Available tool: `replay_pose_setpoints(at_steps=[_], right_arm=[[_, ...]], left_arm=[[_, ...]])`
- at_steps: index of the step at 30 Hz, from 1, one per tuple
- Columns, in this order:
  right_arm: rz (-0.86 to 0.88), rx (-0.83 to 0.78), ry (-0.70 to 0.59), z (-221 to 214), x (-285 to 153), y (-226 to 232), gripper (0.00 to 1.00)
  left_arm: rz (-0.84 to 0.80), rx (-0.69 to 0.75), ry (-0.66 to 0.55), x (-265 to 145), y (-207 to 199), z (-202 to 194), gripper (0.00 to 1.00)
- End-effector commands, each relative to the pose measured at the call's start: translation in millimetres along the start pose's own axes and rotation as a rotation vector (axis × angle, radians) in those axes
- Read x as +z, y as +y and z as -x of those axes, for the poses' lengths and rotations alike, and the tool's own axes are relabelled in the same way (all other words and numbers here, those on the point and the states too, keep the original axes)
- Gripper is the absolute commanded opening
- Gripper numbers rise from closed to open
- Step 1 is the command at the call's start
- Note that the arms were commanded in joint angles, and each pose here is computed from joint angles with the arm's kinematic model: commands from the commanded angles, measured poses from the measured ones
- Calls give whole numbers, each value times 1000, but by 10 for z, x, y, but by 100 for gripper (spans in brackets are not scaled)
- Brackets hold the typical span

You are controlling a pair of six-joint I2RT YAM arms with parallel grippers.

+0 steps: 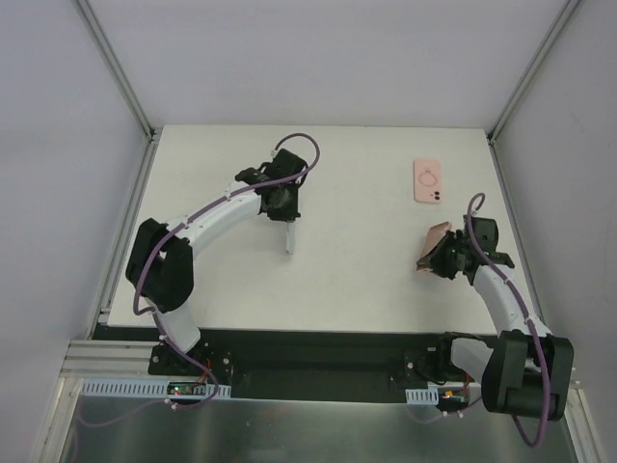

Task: Take the phone out of the phone case
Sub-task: Place the phone case at the center of the board.

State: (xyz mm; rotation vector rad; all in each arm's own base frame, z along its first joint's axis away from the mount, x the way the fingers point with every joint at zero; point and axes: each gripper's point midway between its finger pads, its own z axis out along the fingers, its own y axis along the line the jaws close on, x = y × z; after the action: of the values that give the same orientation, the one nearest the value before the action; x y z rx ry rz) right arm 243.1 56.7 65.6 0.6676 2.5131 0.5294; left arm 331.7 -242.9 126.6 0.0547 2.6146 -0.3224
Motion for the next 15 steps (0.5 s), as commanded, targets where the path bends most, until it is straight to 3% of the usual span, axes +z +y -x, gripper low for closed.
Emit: replay_pose_setpoints(at_steps=[1,3,4,6,9,13,15], right_arm=[[100,65,-27,206,-24,-6,20],[64,77,-9,216,-4,-127,42],[41,93,-13,250,-11,-201,65],[-85,88,-7,261,-43,-413,83],[-260,80,-41,314,-202,-666,93],[-300,79,-117,318,-413,-708,98],[-304,78,-156,272,-538,-712,96]], left_arm=[[186,97,-43,-19,285,253,0],[234,120,-48,32,329,335,0],[269,129,-63,43,377,387,0],[294,156,-62,117,378,468,0],[342,189,-63,220,393,600,0],[419,233,-80,372,424,791,0],[483,262,-97,481,474,912,0]])
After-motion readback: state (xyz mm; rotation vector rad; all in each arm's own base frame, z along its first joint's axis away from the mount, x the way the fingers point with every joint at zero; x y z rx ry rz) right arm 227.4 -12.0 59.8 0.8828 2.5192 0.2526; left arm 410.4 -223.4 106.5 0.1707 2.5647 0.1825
